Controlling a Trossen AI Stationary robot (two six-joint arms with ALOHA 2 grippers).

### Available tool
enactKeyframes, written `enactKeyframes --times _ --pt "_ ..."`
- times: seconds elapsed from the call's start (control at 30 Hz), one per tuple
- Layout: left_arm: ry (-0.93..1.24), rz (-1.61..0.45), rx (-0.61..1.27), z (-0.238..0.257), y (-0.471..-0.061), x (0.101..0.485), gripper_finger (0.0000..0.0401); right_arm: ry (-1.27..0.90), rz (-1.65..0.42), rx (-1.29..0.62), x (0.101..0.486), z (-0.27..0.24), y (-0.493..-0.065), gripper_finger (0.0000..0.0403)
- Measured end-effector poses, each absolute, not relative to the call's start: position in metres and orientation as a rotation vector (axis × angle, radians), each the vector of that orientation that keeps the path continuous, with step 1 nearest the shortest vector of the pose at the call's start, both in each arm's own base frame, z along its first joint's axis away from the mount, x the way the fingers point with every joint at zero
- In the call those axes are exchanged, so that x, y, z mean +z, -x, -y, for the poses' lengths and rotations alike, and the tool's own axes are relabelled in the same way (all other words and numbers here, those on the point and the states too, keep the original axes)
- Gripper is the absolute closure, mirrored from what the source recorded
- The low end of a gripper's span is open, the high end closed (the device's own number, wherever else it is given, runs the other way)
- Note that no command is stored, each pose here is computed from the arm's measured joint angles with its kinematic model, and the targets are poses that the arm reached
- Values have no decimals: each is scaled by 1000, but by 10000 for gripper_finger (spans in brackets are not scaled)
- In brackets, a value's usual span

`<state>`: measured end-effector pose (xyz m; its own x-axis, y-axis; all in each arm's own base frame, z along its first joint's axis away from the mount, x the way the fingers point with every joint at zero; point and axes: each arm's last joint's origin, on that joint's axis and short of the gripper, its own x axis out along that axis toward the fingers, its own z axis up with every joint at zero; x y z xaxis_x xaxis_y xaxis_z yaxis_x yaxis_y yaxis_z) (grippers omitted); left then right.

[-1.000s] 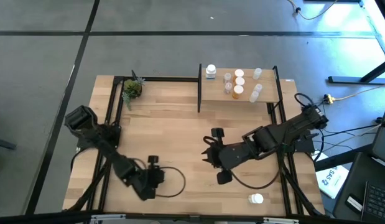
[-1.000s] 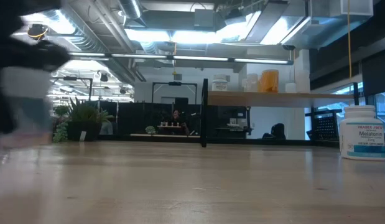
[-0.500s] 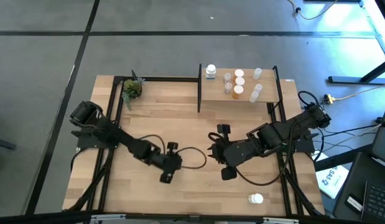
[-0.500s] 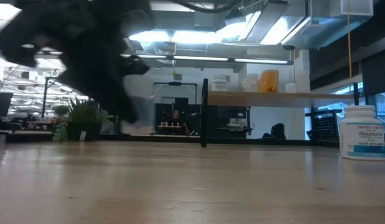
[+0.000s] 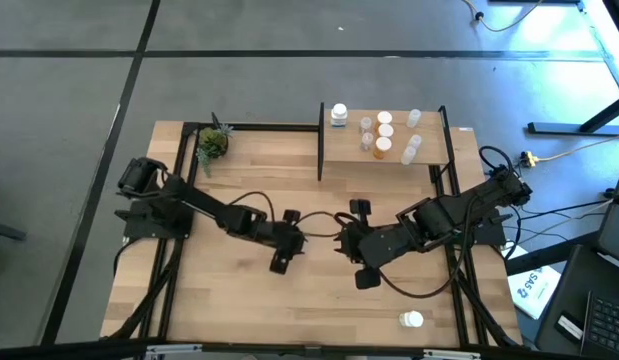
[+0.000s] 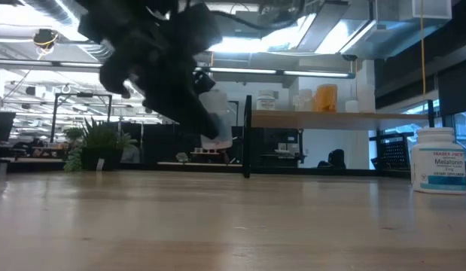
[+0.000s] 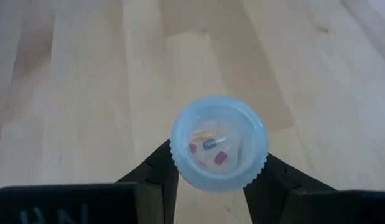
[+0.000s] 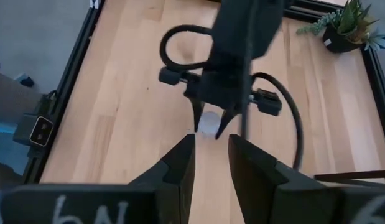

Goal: Pick and place medicine bottles onto shelf by color
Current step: Put the green transparent pill bottle on the shelf aligned with the other green transparent pill bottle

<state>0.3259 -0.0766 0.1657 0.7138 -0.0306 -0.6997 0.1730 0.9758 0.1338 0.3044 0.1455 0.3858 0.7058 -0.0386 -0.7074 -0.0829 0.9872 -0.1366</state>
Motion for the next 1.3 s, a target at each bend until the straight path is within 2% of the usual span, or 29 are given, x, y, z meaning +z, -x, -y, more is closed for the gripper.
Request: enactKeyframes --times 0.37,1.3 --pt "-219 -801 -143 64 -337 143 277 219 -762 -100 386 -141 -304 304" --pt "-202 -836 -143 64 -339 129 277 219 -761 -104 386 -141 -305 304"
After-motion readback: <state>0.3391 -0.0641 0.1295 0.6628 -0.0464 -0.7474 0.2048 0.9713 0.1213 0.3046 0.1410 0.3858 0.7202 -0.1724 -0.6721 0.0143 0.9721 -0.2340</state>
